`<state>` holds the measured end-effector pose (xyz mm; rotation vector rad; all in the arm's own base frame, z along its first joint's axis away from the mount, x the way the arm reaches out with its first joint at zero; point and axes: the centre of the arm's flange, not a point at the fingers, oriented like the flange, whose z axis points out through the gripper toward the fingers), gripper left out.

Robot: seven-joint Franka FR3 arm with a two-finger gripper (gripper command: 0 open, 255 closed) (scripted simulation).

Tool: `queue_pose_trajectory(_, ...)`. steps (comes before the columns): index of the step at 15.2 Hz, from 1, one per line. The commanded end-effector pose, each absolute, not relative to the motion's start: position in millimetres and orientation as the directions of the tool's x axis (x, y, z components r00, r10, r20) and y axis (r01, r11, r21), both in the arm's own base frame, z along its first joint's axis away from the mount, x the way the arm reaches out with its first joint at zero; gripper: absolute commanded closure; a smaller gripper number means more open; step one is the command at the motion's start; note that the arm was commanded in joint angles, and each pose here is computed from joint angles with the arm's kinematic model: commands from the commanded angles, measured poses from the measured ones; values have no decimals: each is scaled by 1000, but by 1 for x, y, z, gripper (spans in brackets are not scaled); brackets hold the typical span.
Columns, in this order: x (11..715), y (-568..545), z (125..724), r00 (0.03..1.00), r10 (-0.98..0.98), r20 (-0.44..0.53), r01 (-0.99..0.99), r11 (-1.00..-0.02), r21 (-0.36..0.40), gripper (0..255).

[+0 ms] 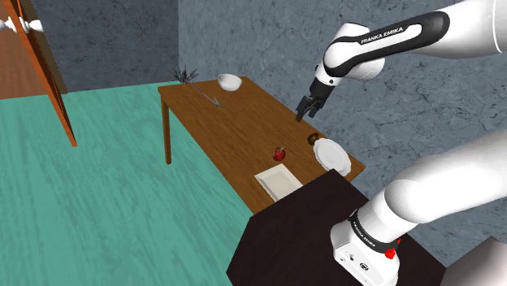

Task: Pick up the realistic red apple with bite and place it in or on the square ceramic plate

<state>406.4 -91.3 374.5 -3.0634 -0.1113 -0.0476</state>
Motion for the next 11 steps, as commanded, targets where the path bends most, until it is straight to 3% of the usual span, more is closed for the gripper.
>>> queue_pose_trajectory(1,416,-104,352,997,68,29,70,-994,-89,0)
queue_pose_trajectory(11,453,-154,229,999,51,-2,50,-985,-166,0)
